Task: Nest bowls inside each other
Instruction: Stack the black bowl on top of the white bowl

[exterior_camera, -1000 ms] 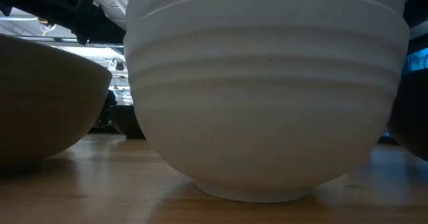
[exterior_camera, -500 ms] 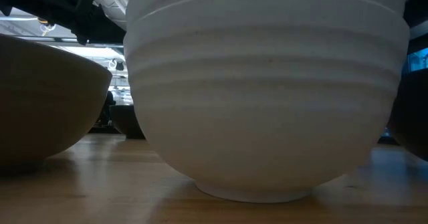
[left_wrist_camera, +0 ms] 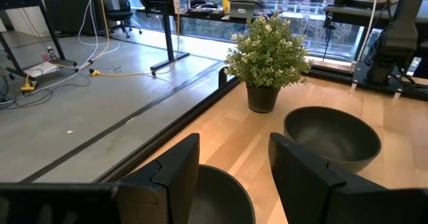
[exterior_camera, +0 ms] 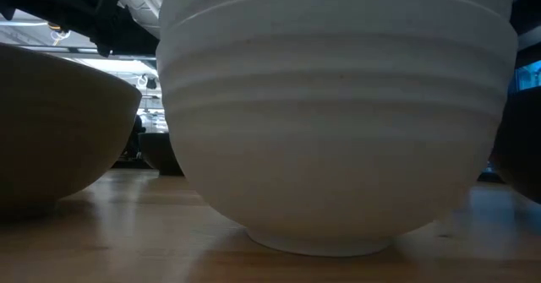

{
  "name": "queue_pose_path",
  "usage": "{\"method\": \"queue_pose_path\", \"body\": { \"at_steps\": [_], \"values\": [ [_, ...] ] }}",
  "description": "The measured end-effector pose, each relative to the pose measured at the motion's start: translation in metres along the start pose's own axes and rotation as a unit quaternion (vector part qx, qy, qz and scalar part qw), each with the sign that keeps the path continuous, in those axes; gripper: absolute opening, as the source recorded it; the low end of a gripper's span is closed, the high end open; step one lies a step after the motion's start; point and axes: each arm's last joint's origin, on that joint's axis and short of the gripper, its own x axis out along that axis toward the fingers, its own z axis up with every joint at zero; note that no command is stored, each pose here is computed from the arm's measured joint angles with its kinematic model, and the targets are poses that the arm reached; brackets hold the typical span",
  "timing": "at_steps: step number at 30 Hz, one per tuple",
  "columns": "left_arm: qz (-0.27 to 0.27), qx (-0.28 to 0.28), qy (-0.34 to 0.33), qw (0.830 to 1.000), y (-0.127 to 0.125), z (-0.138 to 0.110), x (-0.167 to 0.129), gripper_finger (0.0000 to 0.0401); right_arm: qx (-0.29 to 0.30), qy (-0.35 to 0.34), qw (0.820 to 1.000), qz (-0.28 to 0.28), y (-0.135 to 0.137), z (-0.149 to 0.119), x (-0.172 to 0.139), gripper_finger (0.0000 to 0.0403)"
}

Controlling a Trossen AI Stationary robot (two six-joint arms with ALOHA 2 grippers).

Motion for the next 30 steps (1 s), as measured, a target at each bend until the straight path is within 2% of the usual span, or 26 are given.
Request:
{"method": "queue_pose_path", "body": {
  "at_steps": [4,8,11,14,18,24,30],
  "values": [
    [0.000,0.000,0.000,1.000,0.000,0.000,0.000,0.0174,0.044,-0.002,0.999,0.004,-0.017,-0.021,-0.031,0.0047],
    [0.000,0.000,0.000,1.000,0.000,0.000,0.000,0.0174,0.098,0.031,0.993,0.062,-0.029,-0.044,-0.055,0.0047],
    [0.000,0.000,0.000,1.000,0.000,0.000,0.000,0.0174,0.153,0.096,0.979,0.097,-0.034,-0.067,-0.063,0.0047],
    [0.000,0.000,0.000,1.000,0.000,0.000,0.000,0.0174,0.224,0.133,0.958,0.122,-0.036,-0.082,-0.067,0.0047],
    [0.000,0.000,0.000,1.000,0.000,0.000,0.000,0.0174,0.238,0.184,0.942,0.147,-0.035,-0.100,-0.064,0.0047],
    [0.000,0.000,0.000,1.000,0.000,0.000,0.000,0.0174,0.234,0.220,0.933,0.162,-0.029,-0.110,-0.058,0.0051],
    [0.000,0.000,0.000,1.000,0.000,0.000,0.000,0.0174,0.239,0.240,0.925,0.169,-0.026,-0.113,-0.055,0.0108]
  ]
}}
